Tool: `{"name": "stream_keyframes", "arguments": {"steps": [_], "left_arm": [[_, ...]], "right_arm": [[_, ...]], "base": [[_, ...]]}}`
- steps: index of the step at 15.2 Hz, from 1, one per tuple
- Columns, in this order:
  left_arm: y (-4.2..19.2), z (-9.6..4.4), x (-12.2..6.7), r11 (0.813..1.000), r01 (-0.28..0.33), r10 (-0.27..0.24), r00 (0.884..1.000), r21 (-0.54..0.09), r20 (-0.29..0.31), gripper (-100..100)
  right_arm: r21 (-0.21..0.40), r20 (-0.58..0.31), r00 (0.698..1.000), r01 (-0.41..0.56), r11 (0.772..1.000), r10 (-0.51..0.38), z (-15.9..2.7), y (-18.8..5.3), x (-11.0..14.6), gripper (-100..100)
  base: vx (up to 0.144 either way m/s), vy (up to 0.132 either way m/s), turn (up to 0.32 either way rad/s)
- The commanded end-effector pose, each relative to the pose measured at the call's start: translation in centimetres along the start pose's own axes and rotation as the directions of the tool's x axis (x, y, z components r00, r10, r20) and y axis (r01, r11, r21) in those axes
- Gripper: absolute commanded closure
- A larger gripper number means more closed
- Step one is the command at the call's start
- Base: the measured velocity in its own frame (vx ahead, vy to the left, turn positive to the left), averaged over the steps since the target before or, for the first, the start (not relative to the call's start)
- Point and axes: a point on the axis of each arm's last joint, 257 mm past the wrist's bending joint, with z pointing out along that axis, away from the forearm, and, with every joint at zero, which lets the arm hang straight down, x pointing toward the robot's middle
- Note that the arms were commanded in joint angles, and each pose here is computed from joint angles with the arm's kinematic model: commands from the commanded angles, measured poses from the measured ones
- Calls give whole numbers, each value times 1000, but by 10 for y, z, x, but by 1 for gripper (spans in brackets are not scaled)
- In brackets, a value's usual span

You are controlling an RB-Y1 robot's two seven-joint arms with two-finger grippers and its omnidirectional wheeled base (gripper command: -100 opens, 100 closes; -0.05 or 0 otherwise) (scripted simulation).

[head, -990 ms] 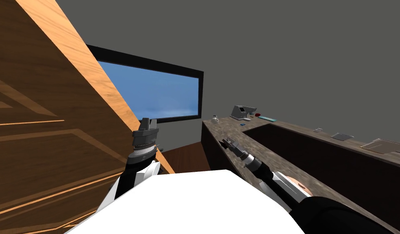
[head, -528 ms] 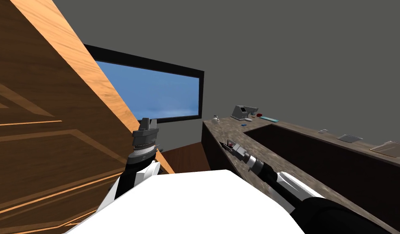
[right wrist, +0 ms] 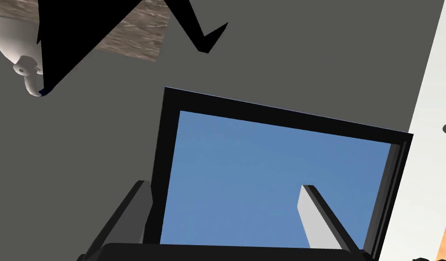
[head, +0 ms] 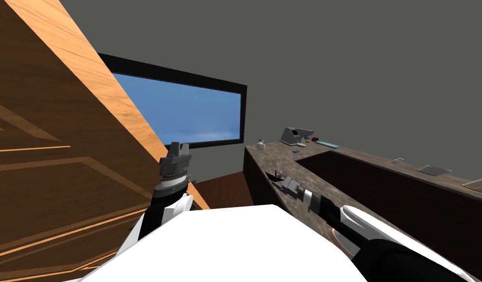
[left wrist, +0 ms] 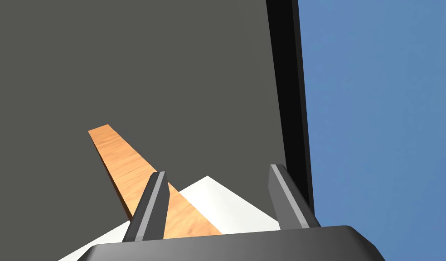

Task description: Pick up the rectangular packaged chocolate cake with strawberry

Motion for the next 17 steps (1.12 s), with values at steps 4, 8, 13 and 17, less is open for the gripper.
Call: {"name": "stream_keyframes", "arguments": {"steps": [4, 8, 13, 17], "left_arm": [[0, 0, 0, 1000, 0, 0, 1000, 0, 0, 0], [0, 0, 0, 1000, 0, 0, 1000, 0, 0, 0], [0, 0, 0, 1000, 0, 0, 1000, 0, 0, 0], [0, 0, 0, 1000, 0, 0, 1000, 0, 0, 0]], "right_arm": [[-43, -113, 980, 158, 986, -162, -9, -6, 27, -100], [-98, -194, 937, 277, 956, -291, -19, -12, 49, -100], [-202, -288, 837, 421, 884, -465, -37, -25, 81, -100], [-277, -330, 758, 492, 825, -563, -50, -35, 101, -100]], "base": [[19, -11, 41], [19, -12, 54], [25, -24, 91], [23, -22, 95]]}}
